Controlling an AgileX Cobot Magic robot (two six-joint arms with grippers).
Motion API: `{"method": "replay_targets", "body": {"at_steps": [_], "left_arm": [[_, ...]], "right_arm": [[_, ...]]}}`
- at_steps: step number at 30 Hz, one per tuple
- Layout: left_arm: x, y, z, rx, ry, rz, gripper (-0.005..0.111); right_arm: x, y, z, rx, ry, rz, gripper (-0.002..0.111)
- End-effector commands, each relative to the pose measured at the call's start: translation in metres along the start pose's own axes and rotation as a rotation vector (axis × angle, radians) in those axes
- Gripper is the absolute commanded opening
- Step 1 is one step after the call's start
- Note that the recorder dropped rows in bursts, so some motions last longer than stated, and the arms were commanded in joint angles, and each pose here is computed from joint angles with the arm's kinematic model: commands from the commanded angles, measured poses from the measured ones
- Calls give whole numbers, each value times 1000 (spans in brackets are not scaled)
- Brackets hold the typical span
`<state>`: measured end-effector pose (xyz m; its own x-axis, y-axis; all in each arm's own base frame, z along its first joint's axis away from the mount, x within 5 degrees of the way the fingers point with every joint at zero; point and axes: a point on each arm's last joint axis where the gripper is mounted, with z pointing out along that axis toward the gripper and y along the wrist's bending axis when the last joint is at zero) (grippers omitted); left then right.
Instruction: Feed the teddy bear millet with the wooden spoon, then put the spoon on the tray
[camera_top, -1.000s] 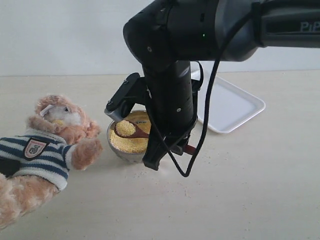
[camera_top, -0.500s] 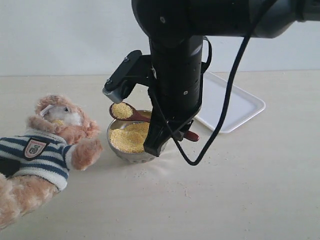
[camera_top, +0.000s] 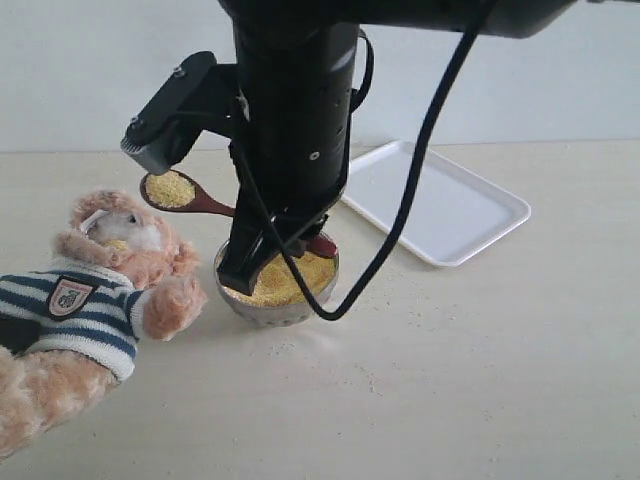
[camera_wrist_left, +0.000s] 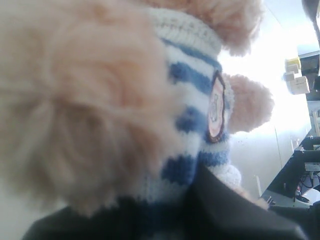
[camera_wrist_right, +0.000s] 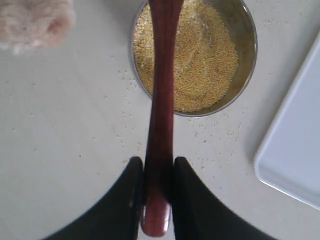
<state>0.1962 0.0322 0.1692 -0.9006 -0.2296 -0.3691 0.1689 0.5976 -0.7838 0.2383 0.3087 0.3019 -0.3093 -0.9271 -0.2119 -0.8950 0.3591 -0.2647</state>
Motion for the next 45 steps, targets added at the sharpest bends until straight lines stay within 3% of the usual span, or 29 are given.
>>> {"method": "replay_targets", "body": {"at_steps": [1, 20, 26, 38, 45], "left_arm": [[0, -3, -1, 21, -11, 6, 7], [0, -3, -1, 21, -11, 6, 7], [0, -3, -1, 21, -11, 6, 7], [0, -3, -1, 21, -11, 6, 7], [0, -3, -1, 21, -11, 6, 7]], "right_arm": [[-6, 11, 5, -8, 6, -39, 11], [-50, 26, 35, 48, -4, -113, 11], [-52, 25, 48, 132, 40, -166, 11], [-62, 51, 53, 289, 63, -313, 11], [-68, 59, 47, 407, 47, -328, 11]]}}
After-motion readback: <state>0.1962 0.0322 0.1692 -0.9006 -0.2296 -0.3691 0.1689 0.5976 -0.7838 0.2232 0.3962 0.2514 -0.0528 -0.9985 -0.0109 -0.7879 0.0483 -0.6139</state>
